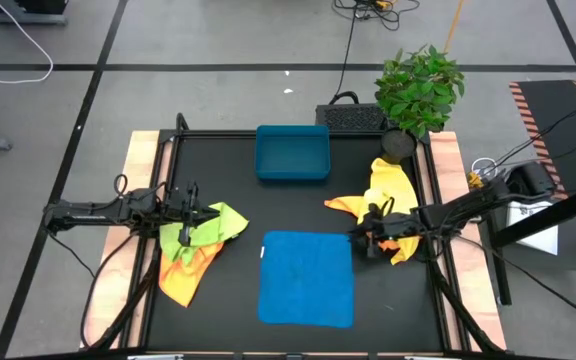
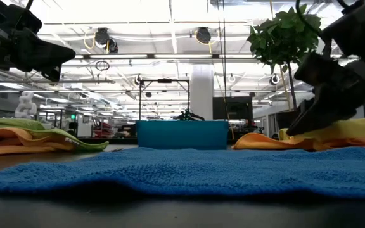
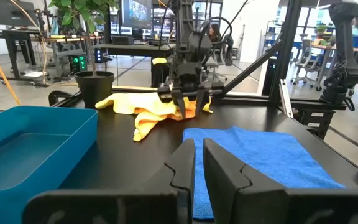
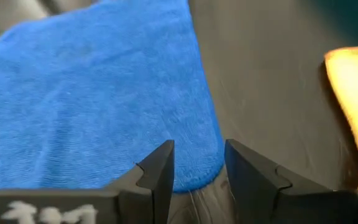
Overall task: Fold microfiber towels
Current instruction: Fold the blue microfiber cloth
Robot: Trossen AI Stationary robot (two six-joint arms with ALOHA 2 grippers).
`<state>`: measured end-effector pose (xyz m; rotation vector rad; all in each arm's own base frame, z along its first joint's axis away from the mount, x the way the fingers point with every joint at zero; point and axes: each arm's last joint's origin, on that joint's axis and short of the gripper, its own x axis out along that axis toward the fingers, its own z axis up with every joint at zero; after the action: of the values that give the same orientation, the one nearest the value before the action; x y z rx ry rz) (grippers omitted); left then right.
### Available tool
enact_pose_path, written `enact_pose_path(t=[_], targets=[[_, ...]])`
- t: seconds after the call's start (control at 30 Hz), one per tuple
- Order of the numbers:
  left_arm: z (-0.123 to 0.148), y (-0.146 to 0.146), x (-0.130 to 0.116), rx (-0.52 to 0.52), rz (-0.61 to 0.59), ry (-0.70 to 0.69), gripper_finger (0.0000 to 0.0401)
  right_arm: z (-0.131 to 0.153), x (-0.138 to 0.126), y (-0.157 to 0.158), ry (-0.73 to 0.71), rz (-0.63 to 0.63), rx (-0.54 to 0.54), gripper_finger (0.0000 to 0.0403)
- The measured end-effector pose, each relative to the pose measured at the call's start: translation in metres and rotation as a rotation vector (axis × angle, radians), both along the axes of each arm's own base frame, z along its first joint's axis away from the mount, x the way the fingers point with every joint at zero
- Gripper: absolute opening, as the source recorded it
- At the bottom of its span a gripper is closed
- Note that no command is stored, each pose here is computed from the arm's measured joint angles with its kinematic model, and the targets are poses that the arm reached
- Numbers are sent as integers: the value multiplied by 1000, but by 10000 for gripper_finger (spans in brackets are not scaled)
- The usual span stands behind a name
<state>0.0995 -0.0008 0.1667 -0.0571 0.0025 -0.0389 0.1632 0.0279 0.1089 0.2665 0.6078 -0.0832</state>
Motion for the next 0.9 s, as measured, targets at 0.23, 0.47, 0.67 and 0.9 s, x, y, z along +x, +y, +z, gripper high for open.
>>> enact_pose_path(t=[0.23, 0.47, 0.67, 0.9], targets=[[0, 0, 0, 0, 0, 0, 35, -14, 5, 0, 44, -62, 3, 132], [0, 0, 0, -6, 0, 0, 35, -27, 9, 0, 84, -80, -1, 132], [5, 0, 0, -8, 0, -52, 35, -30, 12, 1, 76, -57, -4, 124], [5, 0, 0, -4, 0, -56, 35, -33, 10, 3, 101, -42, 13, 52]])
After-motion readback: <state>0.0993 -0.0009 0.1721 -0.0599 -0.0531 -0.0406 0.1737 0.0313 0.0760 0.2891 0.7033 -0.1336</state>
